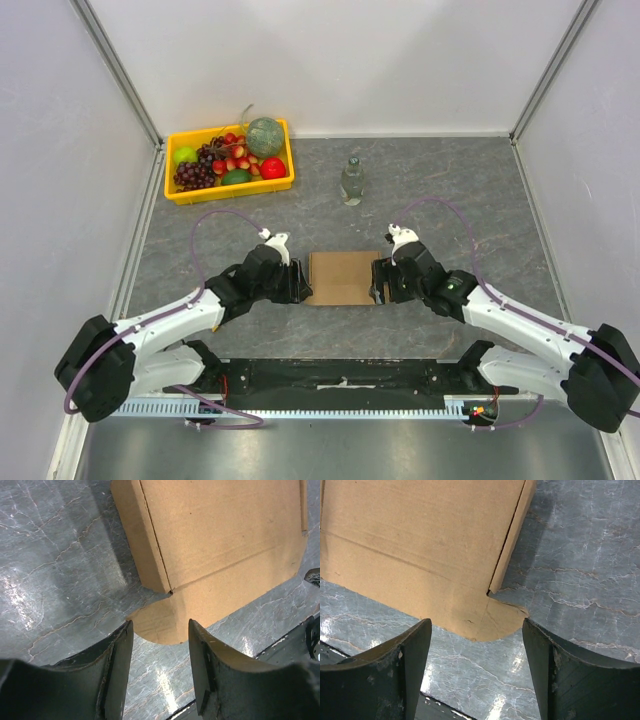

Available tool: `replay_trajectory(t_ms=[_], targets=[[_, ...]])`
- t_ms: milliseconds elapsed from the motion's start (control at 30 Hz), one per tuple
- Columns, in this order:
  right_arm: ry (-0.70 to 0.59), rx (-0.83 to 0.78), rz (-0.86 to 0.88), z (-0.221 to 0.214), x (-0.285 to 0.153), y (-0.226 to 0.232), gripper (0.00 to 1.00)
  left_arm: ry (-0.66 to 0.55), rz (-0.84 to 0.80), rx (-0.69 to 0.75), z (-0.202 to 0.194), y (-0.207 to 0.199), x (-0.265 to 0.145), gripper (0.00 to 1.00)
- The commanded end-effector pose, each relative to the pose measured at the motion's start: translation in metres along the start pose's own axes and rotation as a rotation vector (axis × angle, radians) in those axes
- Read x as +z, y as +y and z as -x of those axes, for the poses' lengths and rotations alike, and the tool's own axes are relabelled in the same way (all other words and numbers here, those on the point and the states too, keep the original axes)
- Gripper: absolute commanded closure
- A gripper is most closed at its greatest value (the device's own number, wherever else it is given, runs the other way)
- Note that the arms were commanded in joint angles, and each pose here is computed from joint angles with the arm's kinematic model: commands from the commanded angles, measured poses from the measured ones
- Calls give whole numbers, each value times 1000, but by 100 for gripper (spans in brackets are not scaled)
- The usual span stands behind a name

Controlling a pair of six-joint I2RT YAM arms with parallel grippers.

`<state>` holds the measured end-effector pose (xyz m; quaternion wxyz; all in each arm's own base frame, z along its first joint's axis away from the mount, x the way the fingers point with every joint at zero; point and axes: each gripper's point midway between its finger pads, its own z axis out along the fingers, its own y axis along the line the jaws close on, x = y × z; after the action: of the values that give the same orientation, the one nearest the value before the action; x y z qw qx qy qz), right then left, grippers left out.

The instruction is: Fold the paper box

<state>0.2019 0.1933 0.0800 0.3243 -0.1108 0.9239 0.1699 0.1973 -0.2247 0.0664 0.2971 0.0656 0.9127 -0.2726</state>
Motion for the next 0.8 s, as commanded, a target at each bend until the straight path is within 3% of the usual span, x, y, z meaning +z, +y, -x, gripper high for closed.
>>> replay_trajectory(t_ms=[0, 767], targets=[[-15, 24, 12, 2, 3, 4, 20, -45, 3, 1, 19, -8, 0, 45], [33, 54, 58, -12, 16, 12, 20, 6, -10, 20, 10, -13, 19, 45]])
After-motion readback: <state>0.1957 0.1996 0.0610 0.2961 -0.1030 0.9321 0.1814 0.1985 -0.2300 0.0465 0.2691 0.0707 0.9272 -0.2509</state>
